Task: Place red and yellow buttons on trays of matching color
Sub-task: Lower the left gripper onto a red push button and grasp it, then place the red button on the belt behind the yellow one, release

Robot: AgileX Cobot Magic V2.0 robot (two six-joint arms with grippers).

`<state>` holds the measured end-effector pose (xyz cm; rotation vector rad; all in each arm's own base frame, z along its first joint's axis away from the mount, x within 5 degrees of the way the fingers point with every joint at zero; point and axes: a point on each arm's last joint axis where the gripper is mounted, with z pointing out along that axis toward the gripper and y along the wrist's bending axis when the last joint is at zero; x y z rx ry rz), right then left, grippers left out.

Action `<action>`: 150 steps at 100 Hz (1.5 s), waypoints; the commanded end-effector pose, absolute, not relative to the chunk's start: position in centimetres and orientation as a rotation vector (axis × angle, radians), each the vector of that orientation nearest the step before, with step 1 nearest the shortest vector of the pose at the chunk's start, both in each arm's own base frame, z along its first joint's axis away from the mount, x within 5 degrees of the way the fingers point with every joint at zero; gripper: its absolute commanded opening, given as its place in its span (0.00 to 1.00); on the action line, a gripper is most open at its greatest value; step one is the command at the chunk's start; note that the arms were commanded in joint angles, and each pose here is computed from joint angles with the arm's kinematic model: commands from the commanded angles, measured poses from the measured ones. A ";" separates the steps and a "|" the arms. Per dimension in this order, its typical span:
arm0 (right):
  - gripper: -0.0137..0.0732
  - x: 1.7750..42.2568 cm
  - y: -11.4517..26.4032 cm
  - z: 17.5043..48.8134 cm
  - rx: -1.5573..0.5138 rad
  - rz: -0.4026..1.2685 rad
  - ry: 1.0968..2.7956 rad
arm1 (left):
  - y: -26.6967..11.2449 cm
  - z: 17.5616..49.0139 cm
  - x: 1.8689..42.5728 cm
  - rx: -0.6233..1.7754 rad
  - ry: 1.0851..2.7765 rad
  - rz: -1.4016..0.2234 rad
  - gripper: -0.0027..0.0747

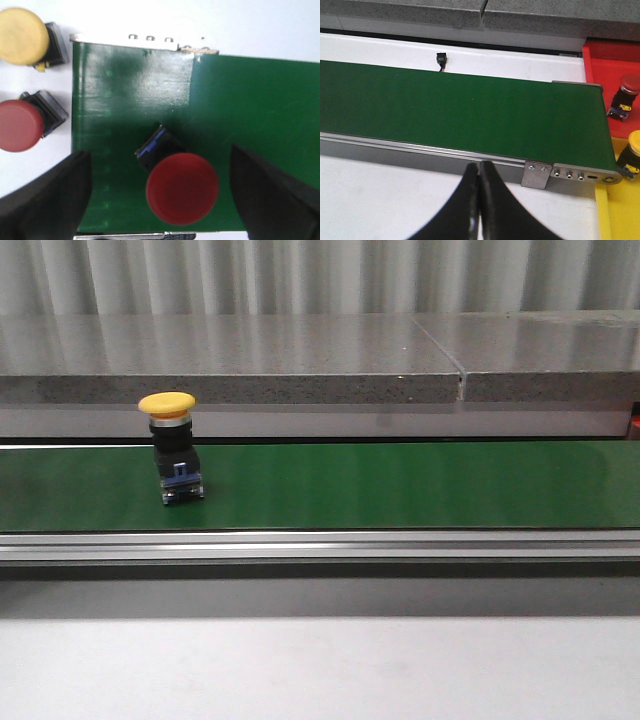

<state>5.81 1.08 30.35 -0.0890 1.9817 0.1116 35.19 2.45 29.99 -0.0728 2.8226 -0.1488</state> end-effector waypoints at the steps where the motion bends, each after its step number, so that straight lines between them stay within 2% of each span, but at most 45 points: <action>1: 0.07 6.1 1.0 31.7 -0.087 0.100 1.893 | 1.0 34.7 33.9 -0.018 2.642 -0.168 0.72; 7: 0.07 6.1 1.0 31.7 -0.087 0.100 1.893 | 0.3 35.8 33.2 0.017 2.587 -0.156 0.67; 12: 0.07 6.1 1.0 31.7 -0.087 0.100 1.893 | -0.5 36.6 32.5 0.049 2.546 -0.153 0.59; 17: 0.07 6.1 1.0 31.7 -0.087 0.100 1.893 | -1.4 37.3 31.6 0.092 2.517 -0.147 0.45; 27: 0.07 6.1 1.0 31.7 -0.087 0.100 1.893 | -3.1 38.2 29.7 0.162 2.450 -0.159 0.05; 29: 0.07 6.1 1.0 31.7 -0.087 0.100 1.893 | -3.4 38.3 29.3 0.176 2.429 -0.156 0.01; 42: 0.07 6.1 1.0 31.7 -0.087 0.100 1.893 | -5.0 39.0 26.8 0.253 2.306 -0.162 0.01; 65: 0.07 6.1 1.0 31.7 -0.087 0.100 1.893 | -6.0 38.6 21.8 0.315 2.213 -0.220 0.01; 119: 0.07 6.1 1.0 31.7 -0.087 0.099 1.890 | -3.4 35.3 9.9 0.286 2.031 -0.268 0.01; 150: 0.07 6.0 1.2 31.6 -0.099 0.127 1.912 | -2.5 33.8 6.0 0.276 1.922 -0.279 0.01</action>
